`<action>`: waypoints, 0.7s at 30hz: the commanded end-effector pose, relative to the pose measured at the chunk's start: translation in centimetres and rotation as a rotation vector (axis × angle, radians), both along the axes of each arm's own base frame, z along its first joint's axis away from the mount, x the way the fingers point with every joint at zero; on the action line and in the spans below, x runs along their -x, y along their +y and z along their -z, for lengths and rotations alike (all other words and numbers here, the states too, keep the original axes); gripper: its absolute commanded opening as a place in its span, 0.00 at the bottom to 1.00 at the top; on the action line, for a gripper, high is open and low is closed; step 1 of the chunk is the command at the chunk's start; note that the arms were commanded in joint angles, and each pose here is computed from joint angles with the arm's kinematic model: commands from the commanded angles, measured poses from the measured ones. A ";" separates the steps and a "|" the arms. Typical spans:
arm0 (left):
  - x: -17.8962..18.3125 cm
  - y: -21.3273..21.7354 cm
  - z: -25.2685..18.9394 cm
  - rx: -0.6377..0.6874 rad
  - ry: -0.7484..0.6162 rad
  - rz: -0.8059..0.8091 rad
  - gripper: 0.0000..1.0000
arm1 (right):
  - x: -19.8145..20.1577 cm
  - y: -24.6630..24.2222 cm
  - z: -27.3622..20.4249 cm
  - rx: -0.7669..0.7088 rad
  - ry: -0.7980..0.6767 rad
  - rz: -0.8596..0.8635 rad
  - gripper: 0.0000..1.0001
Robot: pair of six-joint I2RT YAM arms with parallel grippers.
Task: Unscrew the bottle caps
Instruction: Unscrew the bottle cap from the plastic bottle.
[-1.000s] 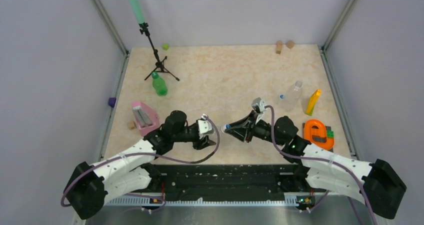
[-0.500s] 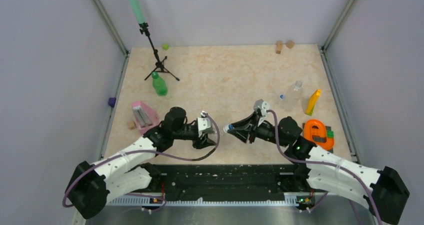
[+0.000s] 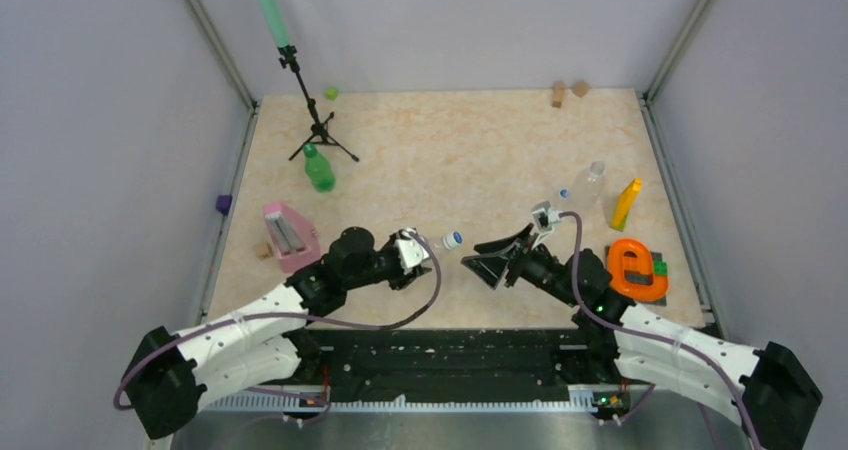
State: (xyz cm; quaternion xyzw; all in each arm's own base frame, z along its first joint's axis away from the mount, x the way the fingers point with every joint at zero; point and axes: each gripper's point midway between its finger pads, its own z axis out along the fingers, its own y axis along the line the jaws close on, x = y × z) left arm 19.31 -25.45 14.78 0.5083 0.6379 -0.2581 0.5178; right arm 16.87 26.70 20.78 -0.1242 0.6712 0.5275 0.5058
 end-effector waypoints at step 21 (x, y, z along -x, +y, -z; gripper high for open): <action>-1.4 -0.8 -0.4 -0.124 -0.247 -0.115 0.00 | -1.5 -1.1 -0.8 -0.153 0.168 0.128 0.65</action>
